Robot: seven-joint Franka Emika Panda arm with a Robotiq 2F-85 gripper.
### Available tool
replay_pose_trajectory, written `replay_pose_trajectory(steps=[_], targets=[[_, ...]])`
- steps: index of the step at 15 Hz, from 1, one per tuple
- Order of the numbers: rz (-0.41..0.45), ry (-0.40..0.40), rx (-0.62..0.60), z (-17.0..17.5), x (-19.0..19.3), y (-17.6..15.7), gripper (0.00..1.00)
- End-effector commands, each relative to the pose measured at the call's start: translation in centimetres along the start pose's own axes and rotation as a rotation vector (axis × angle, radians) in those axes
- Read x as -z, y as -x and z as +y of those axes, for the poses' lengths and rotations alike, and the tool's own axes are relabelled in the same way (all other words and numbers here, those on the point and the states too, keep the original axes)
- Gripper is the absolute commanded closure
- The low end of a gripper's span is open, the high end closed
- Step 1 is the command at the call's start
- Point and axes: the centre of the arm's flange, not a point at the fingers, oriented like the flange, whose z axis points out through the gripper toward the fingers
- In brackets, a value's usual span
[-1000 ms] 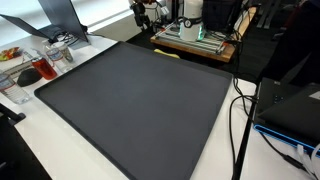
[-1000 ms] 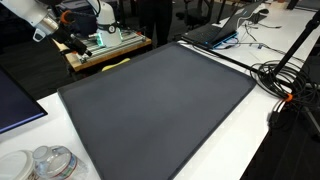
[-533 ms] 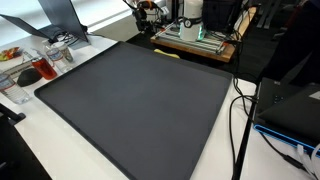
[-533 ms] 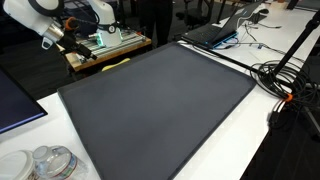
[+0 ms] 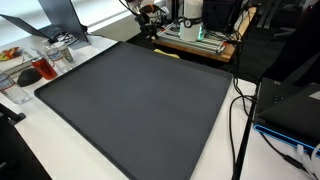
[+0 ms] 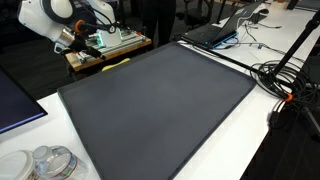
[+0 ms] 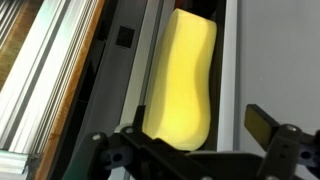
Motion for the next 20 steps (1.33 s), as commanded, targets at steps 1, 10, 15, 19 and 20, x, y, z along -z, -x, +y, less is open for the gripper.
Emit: replay_pose_trajectory(steps=[1,10,15,19,20], targets=[[-0.027,-0.027,-0.012,0.4,-0.8,-0.5,0.0],[-0.096,-0.102,-0.115,3.8,-3.8,-1.5,0.0],[-0.092,-0.128,-0.169,3.0,-5.5,-2.6,0.0],[-0.096,-0.141,-0.216,4.4,-6.0,-4.1,0.0],[-0.093,-0.145,-0.227,4.7,-6.1,-4.4,0.0]])
